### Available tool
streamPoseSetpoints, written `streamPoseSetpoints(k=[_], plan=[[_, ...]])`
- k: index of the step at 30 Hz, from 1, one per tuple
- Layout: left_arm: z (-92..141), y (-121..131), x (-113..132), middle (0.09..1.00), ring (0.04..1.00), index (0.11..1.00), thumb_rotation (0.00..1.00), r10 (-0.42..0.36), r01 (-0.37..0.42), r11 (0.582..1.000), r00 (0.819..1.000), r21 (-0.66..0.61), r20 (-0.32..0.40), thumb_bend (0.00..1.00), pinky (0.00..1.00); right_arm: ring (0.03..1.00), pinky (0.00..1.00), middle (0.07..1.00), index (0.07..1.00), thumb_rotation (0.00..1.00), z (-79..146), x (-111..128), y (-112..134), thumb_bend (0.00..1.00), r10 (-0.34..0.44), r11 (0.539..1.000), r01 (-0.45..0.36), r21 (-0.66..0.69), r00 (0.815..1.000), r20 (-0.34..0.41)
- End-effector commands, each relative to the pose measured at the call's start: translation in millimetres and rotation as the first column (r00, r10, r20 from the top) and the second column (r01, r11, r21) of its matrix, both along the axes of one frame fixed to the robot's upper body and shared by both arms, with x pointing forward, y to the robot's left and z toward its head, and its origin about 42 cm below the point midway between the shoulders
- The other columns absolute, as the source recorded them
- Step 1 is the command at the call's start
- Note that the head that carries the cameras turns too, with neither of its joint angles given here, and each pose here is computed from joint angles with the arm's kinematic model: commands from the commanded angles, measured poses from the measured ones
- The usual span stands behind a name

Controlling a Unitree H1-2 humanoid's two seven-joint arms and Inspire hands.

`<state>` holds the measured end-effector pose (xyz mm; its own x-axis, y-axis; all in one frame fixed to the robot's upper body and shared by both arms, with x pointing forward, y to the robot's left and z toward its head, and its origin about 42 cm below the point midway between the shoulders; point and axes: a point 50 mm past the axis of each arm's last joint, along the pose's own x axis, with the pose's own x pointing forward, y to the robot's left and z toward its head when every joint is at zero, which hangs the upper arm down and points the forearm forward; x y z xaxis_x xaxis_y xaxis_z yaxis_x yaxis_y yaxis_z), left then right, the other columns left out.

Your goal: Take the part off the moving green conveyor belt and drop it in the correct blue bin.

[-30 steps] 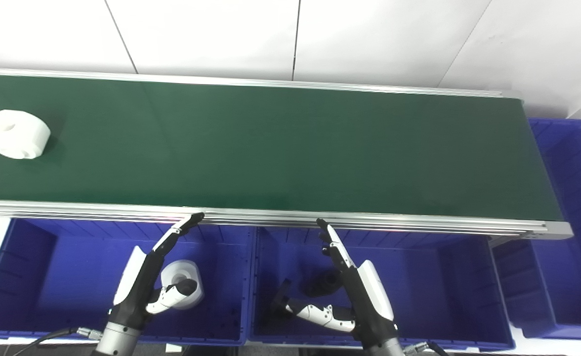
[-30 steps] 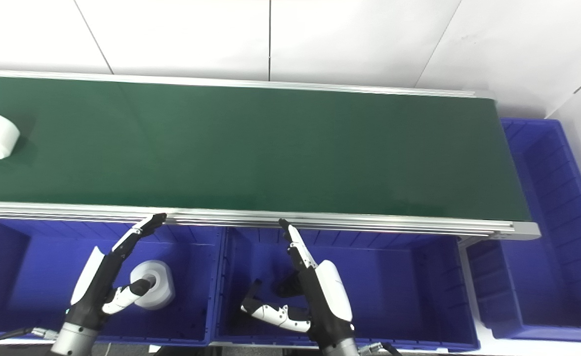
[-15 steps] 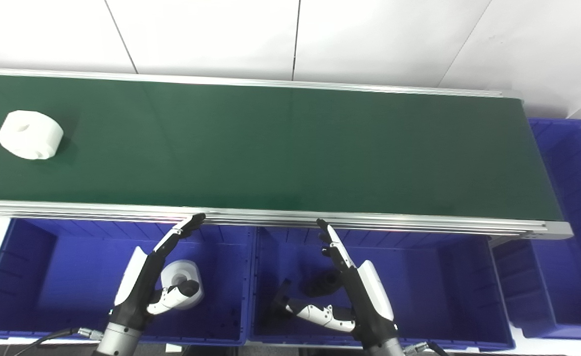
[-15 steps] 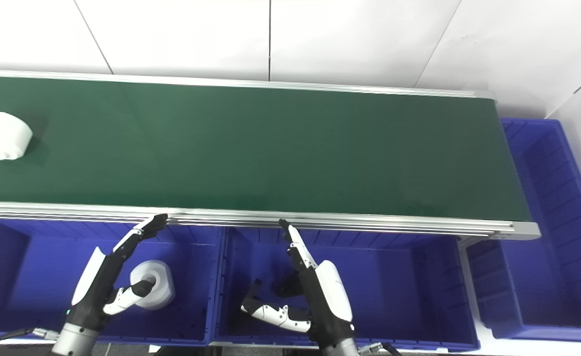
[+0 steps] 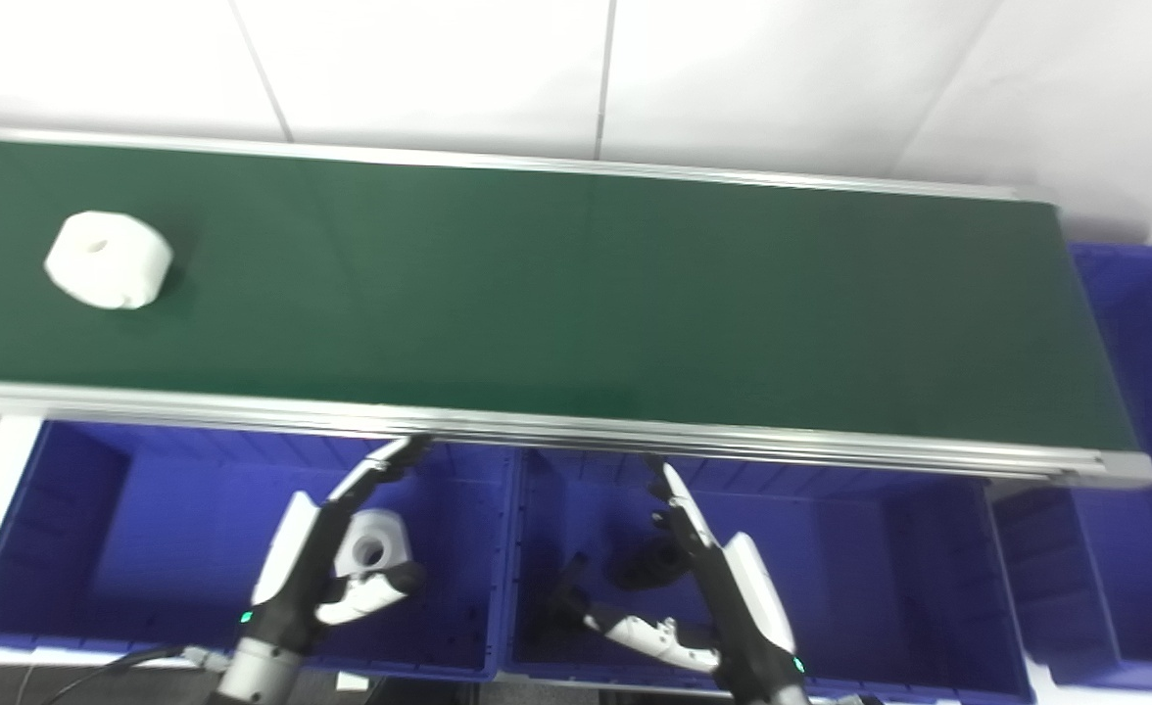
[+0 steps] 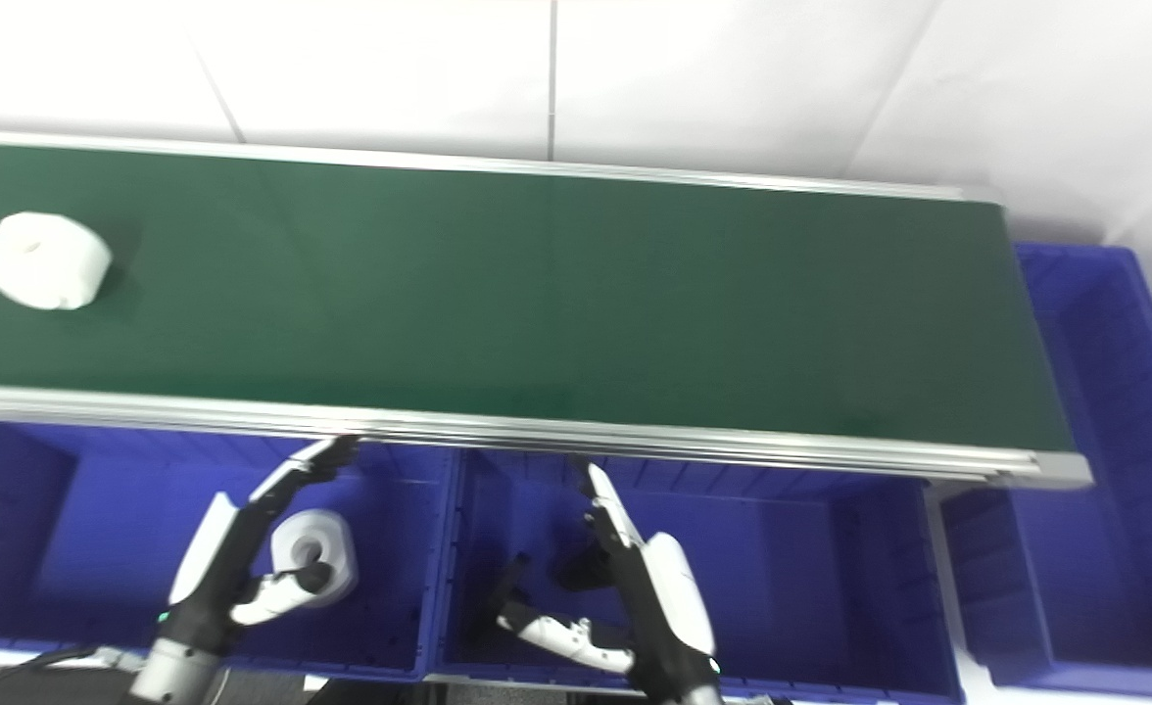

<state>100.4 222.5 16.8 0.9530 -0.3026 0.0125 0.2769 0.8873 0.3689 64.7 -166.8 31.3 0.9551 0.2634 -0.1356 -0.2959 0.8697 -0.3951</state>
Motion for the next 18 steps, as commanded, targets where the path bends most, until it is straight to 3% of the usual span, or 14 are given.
streamPoseSetpoints(k=[1,7,12,18], plan=[[2.1,2.5,5.1,0.815,0.786,0.791,0.84,0.005,-0.004,1.000,1.000,-0.026,0.017,0.77,0.74,0.973,0.87,1.000,1.000,0.62,5.1,0.3,0.9,0.75,0.000,0.999,-0.003,0.046,0.998,0.070],[-1.2,3.6,6.7,0.803,0.769,0.773,0.81,-0.008,0.008,1.000,0.999,0.005,0.035,0.80,0.70,0.988,0.87,1.000,1.000,0.63,-1.9,0.3,-0.4,0.75,-0.006,0.999,0.003,0.042,0.997,0.074],[-4.0,5.2,7.2,0.797,0.760,0.768,0.78,-0.001,0.000,1.000,0.999,0.016,0.039,0.80,0.68,0.971,0.81,1.000,1.000,0.65,-3.9,0.2,2.1,0.76,-0.016,0.999,0.013,0.038,0.998,0.068],[-5.8,4.6,7.6,0.788,0.751,0.764,0.77,0.008,-0.009,1.000,0.999,0.019,0.046,0.81,0.68,0.982,0.86,1.000,1.000,0.66,-6.4,1.5,3.6,0.77,-0.019,0.999,0.016,0.043,0.997,0.075]])
